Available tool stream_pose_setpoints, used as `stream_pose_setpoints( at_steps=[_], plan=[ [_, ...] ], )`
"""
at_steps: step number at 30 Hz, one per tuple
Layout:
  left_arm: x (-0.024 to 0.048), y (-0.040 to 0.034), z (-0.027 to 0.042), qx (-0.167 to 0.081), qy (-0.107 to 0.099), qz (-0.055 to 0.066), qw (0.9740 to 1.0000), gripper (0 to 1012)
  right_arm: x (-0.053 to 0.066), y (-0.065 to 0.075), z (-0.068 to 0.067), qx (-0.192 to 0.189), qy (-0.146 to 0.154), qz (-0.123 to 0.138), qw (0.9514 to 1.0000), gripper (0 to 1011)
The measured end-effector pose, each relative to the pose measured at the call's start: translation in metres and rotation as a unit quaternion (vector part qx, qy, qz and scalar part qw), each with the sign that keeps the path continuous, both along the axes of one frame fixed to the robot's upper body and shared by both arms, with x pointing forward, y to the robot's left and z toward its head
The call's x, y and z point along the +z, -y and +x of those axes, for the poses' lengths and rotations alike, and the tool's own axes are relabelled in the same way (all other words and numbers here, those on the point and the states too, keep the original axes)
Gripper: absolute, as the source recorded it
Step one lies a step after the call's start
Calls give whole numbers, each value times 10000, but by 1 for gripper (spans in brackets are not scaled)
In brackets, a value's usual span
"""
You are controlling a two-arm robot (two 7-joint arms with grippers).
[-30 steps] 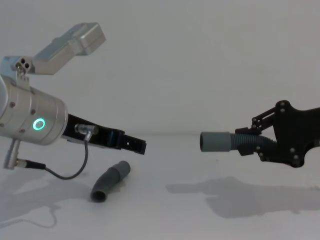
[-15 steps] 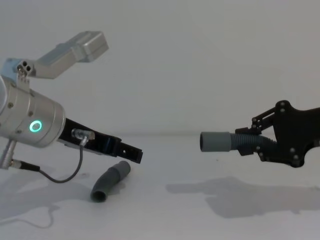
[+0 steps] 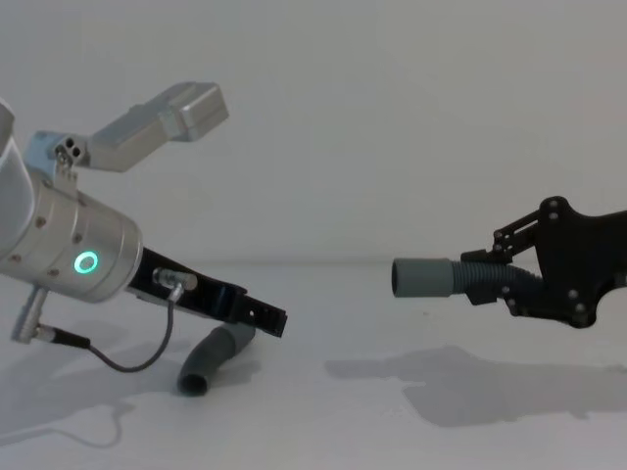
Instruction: Use both hands to pick up one end of the pipe from the table, align the ends, and insert them.
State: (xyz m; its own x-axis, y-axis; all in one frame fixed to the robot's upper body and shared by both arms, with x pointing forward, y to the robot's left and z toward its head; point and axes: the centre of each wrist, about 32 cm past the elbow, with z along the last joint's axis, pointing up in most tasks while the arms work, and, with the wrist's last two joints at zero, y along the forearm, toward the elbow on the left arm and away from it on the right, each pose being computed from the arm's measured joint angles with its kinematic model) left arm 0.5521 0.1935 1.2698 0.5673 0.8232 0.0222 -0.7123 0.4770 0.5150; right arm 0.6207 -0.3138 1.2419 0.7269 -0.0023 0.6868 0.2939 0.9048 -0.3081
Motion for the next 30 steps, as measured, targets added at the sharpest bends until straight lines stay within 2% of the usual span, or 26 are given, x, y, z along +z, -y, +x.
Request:
stream_pose_setpoints(
  at_steps=[12, 30],
  plan=[
    [-37, 42, 21, -22, 12, 116, 9999, 1001, 0, 0, 0, 0, 0, 0, 10000, 233],
    [-43, 13, -7, 4, 4, 297, 9996, 1001, 0, 0, 0, 0, 0, 0, 10000, 233]
  ],
)
